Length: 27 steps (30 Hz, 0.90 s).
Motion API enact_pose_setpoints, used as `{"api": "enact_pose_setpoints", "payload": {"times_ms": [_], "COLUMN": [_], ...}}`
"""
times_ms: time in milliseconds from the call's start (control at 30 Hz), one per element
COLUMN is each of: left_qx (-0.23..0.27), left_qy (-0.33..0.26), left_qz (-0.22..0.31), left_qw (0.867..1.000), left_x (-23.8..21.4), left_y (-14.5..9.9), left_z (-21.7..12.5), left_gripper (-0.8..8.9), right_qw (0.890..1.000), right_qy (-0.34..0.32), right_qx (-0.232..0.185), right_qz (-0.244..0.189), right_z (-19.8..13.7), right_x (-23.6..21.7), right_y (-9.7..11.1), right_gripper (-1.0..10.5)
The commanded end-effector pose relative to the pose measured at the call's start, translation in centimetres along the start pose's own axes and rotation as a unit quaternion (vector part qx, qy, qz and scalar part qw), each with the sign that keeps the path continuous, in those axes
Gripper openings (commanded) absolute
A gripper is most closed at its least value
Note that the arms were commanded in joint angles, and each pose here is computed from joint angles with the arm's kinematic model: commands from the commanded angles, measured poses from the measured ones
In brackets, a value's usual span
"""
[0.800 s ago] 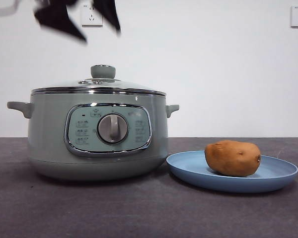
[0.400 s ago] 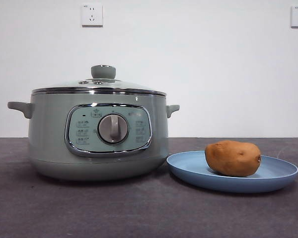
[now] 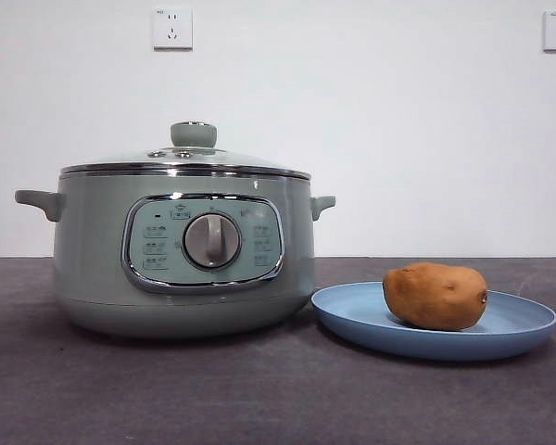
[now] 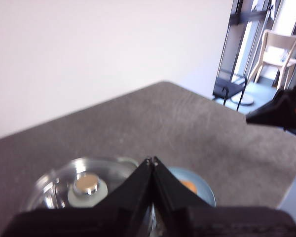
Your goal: Take the potato out from the steamer,put the potato on the plate,close the lid
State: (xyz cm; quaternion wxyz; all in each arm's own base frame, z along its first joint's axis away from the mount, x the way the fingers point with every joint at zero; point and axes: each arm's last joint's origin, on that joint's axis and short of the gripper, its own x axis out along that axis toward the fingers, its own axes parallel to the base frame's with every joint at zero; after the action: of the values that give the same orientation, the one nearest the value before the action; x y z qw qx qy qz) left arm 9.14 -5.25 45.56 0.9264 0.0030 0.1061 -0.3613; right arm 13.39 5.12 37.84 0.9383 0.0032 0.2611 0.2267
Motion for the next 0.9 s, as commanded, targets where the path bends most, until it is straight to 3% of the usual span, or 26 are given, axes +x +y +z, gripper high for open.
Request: {"api": "enact_pose_setpoints", "payload": {"times_ms": [33, 467, 733, 900], "left_qx": [-0.013, -0.035, -0.007, -0.006], "left_qy": [0.031, 0.104, 0.093, 0.049], "left_qz": [-0.001, -0.004, 0.038, 0.056], "left_qw": [0.999, 0.994, 0.995, 0.997], "left_x": [0.3, 3.7, 2.4, 1.9], "left_y": [0.1, 1.1, 1.3, 1.8], "left_z": [-0.6, -1.4, -1.6, -3.9], "left_gripper": [-0.03, -0.03, -0.03, -0.03], "right_qw": [1.000, 1.000, 1.000, 1.000], "right_qy": [-0.001, 0.000, 0.000, 0.000], "right_qx": [0.007, 0.007, 0.007, 0.007], "right_qz": [-0.001, -0.001, -0.002, -0.002], "right_z": [-0.1, -0.1, -0.1, -0.1], "right_x": [0.1, 0.1, 0.1, 0.1], "right_y": [0.0, 0.0, 0.0, 0.0], "right_gripper": [0.0, 0.0, 0.0, 0.0]}}
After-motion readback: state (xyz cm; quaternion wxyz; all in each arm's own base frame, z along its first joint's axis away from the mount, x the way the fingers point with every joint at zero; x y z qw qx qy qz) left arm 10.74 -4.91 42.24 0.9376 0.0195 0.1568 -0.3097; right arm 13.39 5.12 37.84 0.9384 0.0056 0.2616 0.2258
